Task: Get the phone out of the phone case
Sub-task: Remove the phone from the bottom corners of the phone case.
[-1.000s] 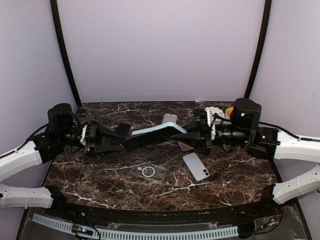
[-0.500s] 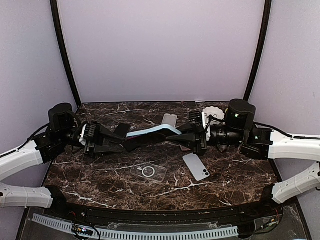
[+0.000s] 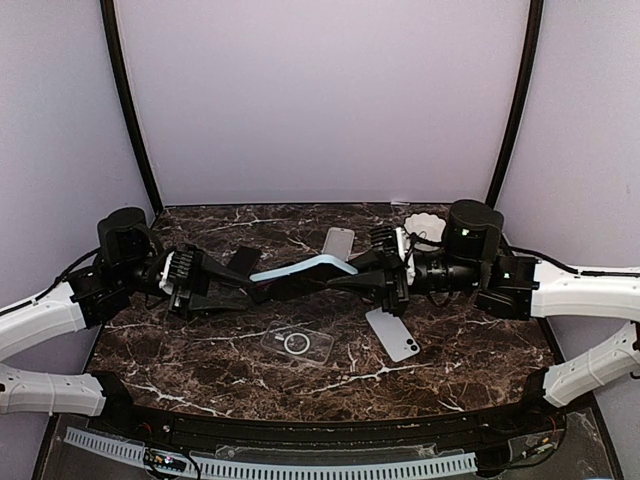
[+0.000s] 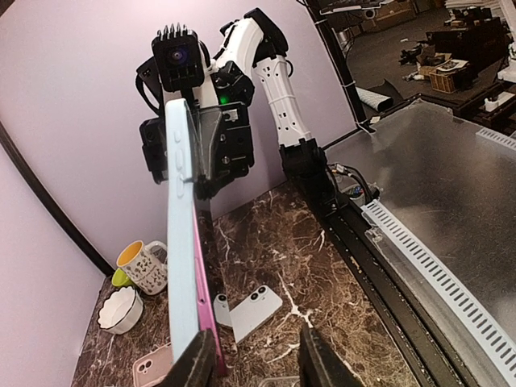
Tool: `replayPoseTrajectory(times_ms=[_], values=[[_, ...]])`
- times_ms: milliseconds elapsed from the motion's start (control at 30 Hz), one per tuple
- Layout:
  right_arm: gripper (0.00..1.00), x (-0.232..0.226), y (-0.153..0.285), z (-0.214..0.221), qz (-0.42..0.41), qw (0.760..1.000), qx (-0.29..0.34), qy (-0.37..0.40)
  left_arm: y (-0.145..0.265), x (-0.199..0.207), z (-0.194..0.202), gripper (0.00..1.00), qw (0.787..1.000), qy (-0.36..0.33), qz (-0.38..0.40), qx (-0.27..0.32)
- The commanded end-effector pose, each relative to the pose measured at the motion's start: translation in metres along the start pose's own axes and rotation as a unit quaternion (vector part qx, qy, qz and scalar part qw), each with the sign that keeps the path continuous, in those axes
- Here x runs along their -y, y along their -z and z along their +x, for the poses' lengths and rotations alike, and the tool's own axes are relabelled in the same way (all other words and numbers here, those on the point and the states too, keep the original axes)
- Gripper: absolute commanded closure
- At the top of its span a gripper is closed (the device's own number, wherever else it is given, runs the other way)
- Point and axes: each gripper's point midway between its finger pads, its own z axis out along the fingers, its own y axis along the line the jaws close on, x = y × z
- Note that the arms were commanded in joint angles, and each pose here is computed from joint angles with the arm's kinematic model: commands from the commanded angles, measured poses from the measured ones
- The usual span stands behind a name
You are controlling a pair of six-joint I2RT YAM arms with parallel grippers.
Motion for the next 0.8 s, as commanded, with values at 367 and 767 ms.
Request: replayPoseTrajectory(times_ms=[367,767], values=[[1.0,0.002,0.001,-0.089,-0.019,0.989,0.138,0.046,-0.003,-0.007,0.003,0.58,1.0,-0.014,-0.022,-0.016],[1.0,0.0,0.006,-0.105,-0.022,0.985,0.166,0.047,-0.002,-0.025,0.02,0.57,0.995,-0.011,-0.072,-0.061]])
